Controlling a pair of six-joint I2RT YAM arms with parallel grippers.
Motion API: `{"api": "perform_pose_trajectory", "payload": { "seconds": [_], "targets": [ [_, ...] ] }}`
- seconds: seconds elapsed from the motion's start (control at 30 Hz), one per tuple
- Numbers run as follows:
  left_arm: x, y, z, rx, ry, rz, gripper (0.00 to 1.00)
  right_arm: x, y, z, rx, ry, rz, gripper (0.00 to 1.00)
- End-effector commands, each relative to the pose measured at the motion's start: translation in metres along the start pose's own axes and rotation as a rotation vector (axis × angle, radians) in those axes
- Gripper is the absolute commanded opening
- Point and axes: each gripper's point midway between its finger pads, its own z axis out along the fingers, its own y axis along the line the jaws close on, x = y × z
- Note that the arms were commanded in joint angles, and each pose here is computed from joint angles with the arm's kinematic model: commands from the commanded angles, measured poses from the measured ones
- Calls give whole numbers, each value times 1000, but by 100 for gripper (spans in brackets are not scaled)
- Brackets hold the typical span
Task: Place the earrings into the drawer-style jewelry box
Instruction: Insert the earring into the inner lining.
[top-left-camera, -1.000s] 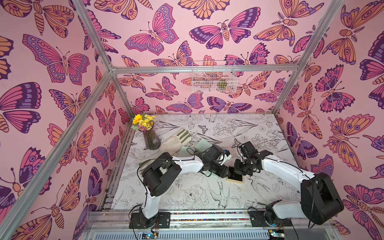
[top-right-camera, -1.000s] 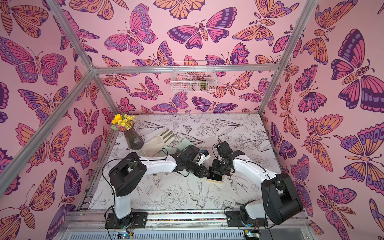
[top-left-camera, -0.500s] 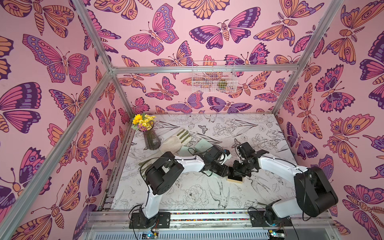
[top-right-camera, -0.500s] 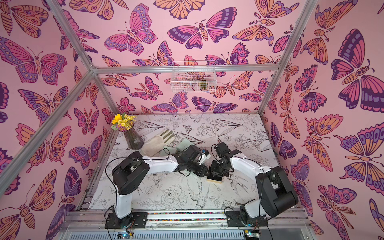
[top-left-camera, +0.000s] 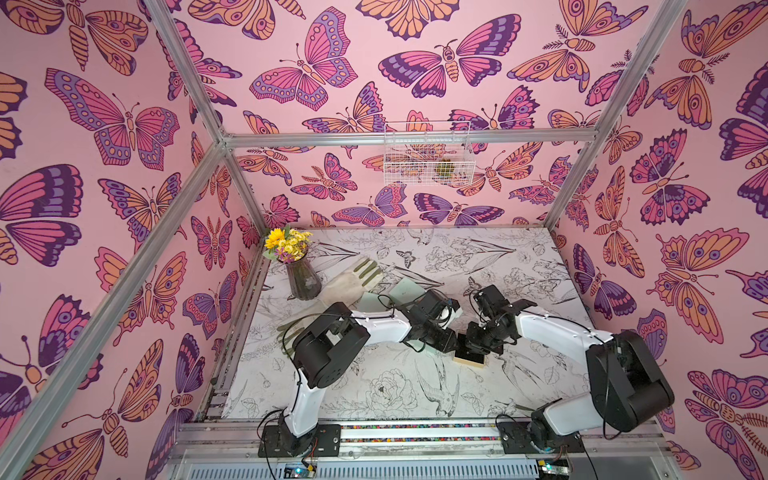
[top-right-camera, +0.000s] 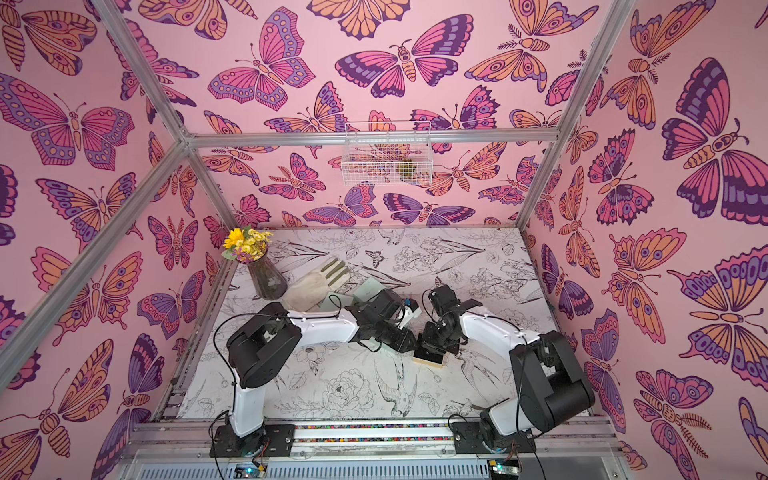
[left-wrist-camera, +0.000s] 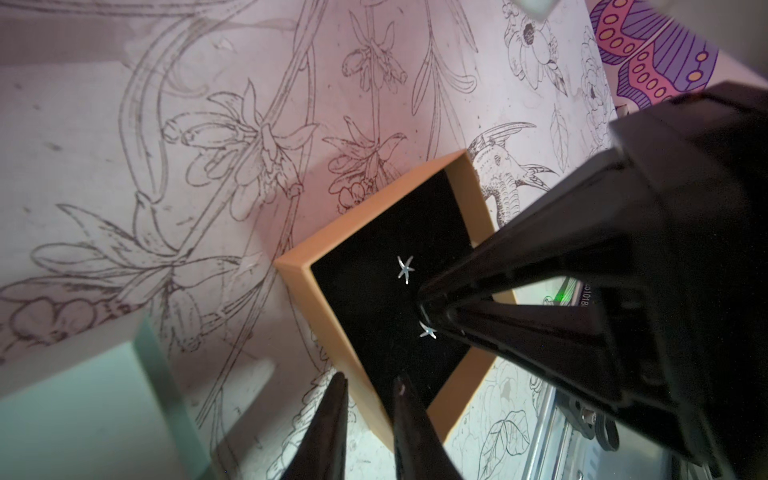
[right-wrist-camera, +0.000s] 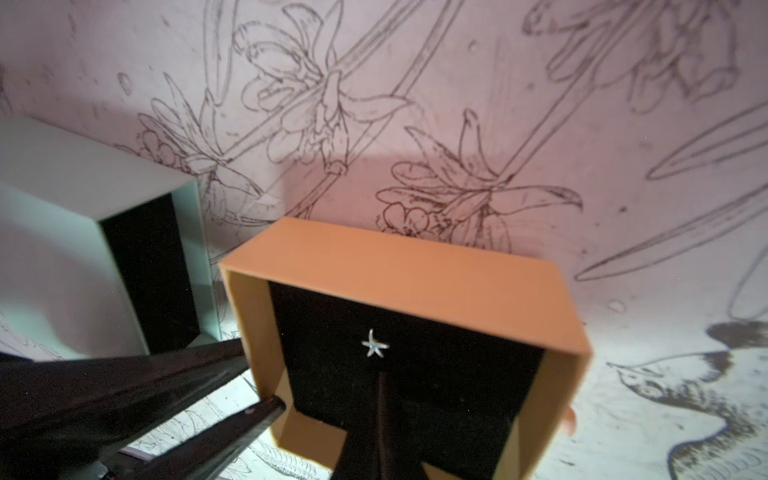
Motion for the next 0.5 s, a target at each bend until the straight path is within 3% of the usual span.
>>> {"api": "perform_pose_trajectory", "payload": {
  "seconds": [0.0,0.3,0.47],
  "targets": [
    [29,36,8,-108,94,-68,21,-3,-4,-9,32,-24,-1,1],
    [29,37,7,-109,96,-72,20,-3,-9,-11,55,-28,-2,0],
    [26,32,7,-90,95,-66,20,-10,3,-22,-10,-90,-16,0]
  ]
}}
